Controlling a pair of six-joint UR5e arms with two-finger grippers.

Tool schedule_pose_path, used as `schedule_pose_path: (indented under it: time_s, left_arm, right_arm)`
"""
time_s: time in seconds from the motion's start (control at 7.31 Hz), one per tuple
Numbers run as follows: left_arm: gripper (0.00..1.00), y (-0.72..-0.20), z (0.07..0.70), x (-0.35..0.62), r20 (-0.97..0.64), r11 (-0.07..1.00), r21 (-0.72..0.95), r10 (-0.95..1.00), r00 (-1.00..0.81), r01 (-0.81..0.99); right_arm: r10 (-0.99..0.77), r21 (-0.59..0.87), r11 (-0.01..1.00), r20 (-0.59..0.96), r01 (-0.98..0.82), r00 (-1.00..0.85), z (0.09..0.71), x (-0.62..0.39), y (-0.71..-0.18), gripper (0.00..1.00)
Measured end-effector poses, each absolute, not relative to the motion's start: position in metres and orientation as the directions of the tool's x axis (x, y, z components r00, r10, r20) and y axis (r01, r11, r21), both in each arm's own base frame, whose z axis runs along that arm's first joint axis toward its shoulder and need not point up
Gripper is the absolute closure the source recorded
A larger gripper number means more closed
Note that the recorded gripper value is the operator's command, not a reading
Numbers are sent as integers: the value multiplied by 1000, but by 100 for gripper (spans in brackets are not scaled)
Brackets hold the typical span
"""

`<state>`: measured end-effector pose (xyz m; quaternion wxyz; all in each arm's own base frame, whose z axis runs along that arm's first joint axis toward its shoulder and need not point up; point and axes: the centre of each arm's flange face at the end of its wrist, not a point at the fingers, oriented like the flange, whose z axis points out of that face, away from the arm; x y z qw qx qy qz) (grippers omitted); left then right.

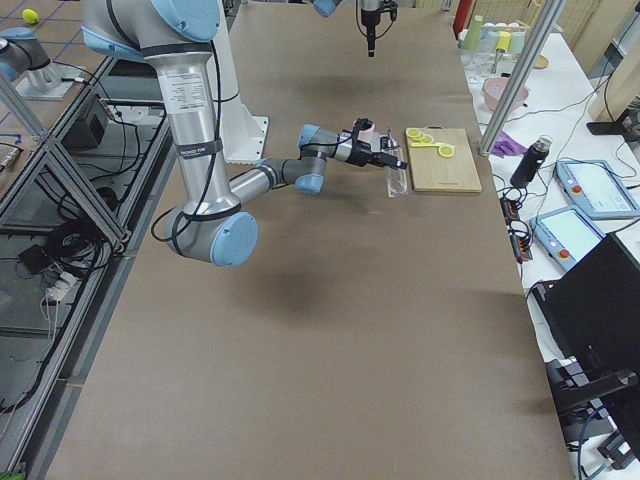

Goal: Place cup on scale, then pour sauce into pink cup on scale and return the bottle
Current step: 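Carry the sauce bottle back upright to its spot while the left arm withdraws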

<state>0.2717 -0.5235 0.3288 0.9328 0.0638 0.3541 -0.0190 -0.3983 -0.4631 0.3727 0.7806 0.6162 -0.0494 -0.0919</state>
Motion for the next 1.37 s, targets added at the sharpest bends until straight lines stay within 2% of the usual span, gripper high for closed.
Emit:
schedule_pose_path:
  time_s: [0.27,0.55,0.68,1.09,1.37]
  left_arm:
    - [1,-543,386,197,-587,983,182,102,803,7]
    - [1,-555,444,99,-474,936,302,311,824,-180]
    - [1,-559,467,65,-451,925,311,347,822,-220]
    - [1,-558,500,26,-493,937,278,327,806,-210]
    - [1,-556,505,21,-498,940,271,320,806,-206]
  right_arm:
    - [-202,962,272,87,-29,976,381,-359,-477,90]
    - [-183,924,335,257,-186,949,388,-319,-484,90]
    - [-170,898,359,330,-254,928,399,-305,-483,90]
    - [-154,809,409,518,-423,841,448,-258,-479,90]
    - [-142,764,415,591,-495,794,495,-250,-482,90]
